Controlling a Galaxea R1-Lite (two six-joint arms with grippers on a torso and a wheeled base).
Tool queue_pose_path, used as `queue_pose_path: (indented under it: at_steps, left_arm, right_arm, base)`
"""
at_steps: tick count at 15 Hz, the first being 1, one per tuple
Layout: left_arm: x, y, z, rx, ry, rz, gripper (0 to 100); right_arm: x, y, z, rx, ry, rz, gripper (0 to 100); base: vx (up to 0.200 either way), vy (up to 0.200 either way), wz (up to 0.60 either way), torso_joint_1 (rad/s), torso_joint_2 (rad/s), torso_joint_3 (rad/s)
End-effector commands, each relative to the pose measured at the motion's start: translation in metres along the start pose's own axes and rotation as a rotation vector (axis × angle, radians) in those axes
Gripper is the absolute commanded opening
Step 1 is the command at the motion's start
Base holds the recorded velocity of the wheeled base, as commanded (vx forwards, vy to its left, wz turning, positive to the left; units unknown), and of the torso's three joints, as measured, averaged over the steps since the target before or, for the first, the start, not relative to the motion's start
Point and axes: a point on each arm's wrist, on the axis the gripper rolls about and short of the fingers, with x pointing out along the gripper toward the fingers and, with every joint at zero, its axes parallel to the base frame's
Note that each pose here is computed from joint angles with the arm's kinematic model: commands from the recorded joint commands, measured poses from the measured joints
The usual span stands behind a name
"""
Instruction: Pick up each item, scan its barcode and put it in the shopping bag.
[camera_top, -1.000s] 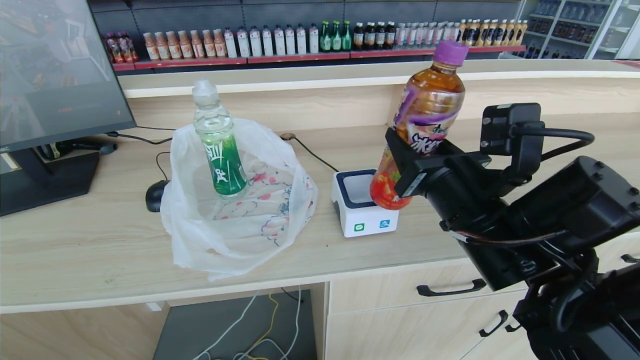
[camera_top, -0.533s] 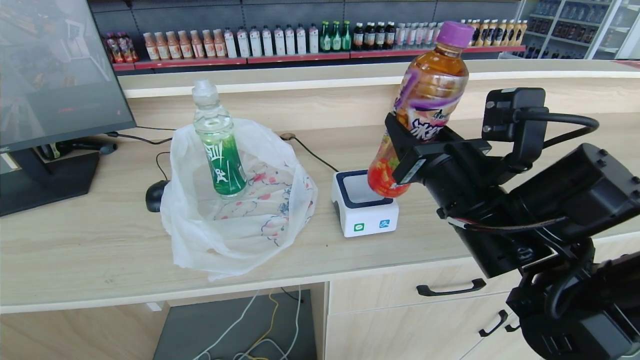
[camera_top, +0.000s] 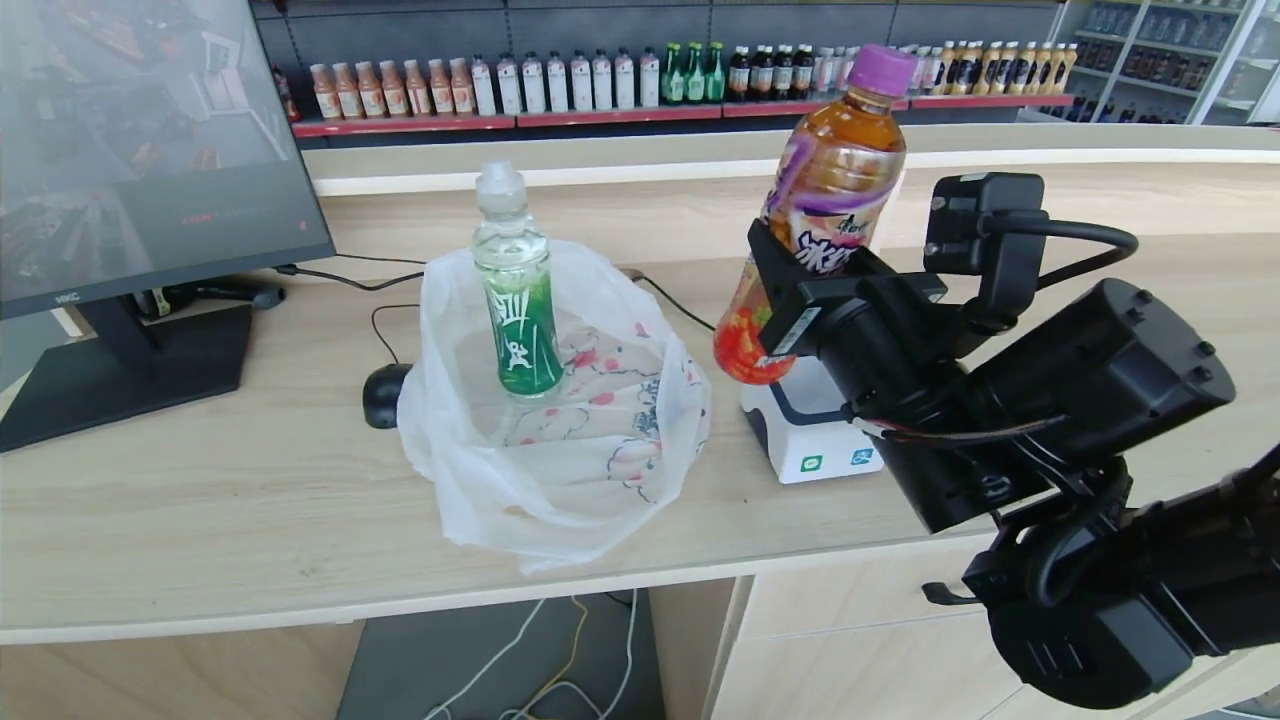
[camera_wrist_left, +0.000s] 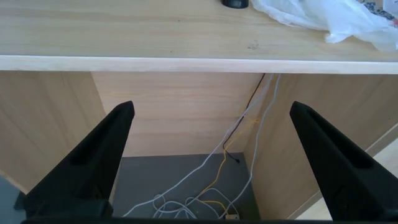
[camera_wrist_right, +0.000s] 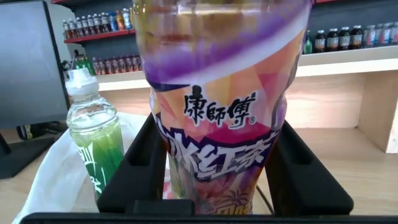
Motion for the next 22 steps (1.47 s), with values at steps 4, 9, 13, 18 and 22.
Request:
queue_pose_path:
  at_steps: [4, 9, 13, 18, 22]
  left_arm:
    - [0.000, 0.000, 0.000, 0.000, -0.001, 0.000, 100]
    - [0.000, 0.000, 0.000, 0.000, -0.001, 0.001, 100]
    - [0.000, 0.000, 0.000, 0.000, -0.001, 0.000, 100]
    - [0.000, 0.000, 0.000, 0.000, -0.001, 0.000, 100]
    - [0.000, 0.000, 0.000, 0.000, -0.001, 0.000, 100]
  right_arm:
    - [0.000, 0.002, -0.008, -0.006, 0.017, 0.004, 0]
    - [0.000, 0.002, -0.011, -0.009, 0.026, 0.005, 0]
    - [0.005, 0.005, -0.029, -0.021, 0.053, 0.006, 0]
    - [0.009, 0.008, -0.059, -0.075, 0.106, 0.010, 0]
    - [0.011, -0.002, -0.071, -0.098, 0.132, -0.013, 0]
  base:
    - [0.000, 0.200, 0.00, 0.004, 0.00, 0.006]
    - [0.000, 0.080, 0.00, 0.001, 0.00, 0.001]
    - [0.000, 0.000, 0.00, 0.000, 0.00, 0.000]
    - [0.000, 0.000, 0.00, 0.000, 0.00, 0.000]
    - [0.000, 0.000, 0.00, 0.000, 0.00, 0.000]
